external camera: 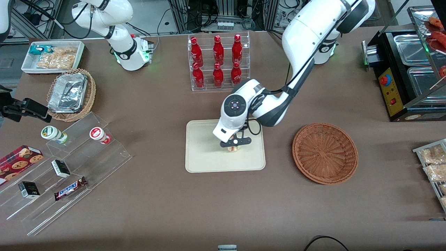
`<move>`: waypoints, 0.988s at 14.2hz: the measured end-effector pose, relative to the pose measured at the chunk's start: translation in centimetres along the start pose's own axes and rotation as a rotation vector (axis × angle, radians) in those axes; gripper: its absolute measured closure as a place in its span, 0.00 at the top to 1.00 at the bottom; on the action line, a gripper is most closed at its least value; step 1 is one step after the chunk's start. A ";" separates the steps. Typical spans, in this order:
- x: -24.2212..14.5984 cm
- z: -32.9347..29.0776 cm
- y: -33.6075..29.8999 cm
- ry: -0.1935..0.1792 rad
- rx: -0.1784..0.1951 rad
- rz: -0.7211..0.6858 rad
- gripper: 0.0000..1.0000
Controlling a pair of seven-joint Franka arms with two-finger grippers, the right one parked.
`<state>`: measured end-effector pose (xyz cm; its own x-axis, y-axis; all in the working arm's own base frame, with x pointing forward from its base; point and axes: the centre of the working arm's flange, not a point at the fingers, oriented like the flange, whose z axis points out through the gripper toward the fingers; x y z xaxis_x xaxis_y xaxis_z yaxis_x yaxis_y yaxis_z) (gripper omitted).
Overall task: Place sandwich from basket to tray
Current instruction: 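Carry the sandwich with the left gripper over the cream tray, then lower the sandwich onto the tray and open the left gripper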
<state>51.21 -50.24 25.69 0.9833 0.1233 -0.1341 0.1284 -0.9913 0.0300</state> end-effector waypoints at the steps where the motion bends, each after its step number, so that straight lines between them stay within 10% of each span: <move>1: -0.1 0.6 0.6 -0.001 0.000 0.002 0.17; 6: 0.8 1.6 0.9 0.028 0.019 0.017 0.44; 11: 2.5 -1.5 1.1 0.139 0.026 0.037 0.93; 14: 5.2 -6.3 -0.9 0.218 0.018 -0.013 1.00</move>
<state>57.03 -48.37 31.25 0.9866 0.1408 0.0828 0.1404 -0.9900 0.0113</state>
